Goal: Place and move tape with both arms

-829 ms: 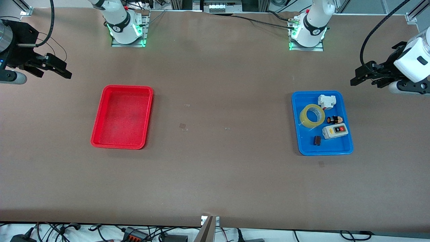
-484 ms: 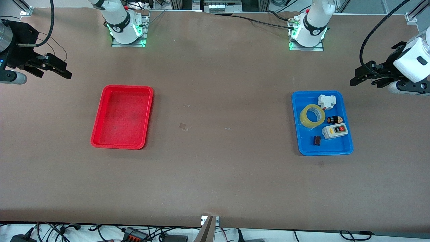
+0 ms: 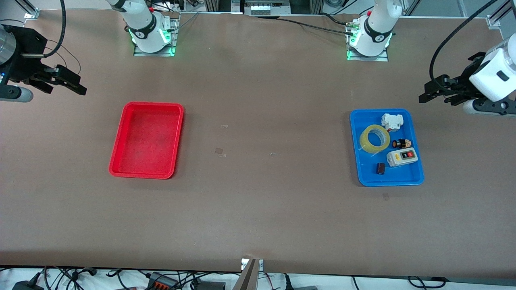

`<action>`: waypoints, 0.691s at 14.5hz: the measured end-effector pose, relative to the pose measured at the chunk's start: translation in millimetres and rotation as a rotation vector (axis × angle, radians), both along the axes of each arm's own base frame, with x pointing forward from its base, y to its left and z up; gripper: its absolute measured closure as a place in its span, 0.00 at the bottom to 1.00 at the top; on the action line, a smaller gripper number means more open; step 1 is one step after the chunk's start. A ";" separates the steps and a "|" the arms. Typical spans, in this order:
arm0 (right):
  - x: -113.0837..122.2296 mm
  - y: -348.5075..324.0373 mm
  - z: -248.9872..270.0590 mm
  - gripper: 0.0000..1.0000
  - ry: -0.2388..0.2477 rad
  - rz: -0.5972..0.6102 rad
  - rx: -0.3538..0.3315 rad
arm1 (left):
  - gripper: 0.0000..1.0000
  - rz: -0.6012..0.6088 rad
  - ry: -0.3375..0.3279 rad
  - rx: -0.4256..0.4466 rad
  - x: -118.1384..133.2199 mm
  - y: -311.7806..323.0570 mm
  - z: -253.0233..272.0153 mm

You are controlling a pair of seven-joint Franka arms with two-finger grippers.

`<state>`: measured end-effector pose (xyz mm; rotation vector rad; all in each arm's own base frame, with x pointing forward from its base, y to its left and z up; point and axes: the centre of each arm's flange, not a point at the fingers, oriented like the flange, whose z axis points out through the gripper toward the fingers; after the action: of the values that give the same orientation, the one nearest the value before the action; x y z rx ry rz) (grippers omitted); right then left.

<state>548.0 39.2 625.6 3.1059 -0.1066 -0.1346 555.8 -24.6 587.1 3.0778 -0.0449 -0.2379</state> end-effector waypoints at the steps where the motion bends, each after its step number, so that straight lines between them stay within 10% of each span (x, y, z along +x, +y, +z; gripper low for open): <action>1: 0.4 0.0 -0.3 0.01 -0.001 0.000 0.000 | 0.00 0.025 0.028 0.005 1.5 1.3 -9.4; 5: 1.6 0.1 -1.4 0.01 -0.003 0.000 0.000 | 0.00 0.072 0.121 0.015 8.1 8.8 -65.7; 10: 2.4 0.1 -2.4 0.01 -0.001 0.000 0.001 | 0.00 0.114 0.052 0.017 11.8 21.8 -170.5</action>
<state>550.4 39.2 623.2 3.1066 -0.1064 -0.1324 567.5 -2.8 416.6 3.0757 0.1351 -0.3133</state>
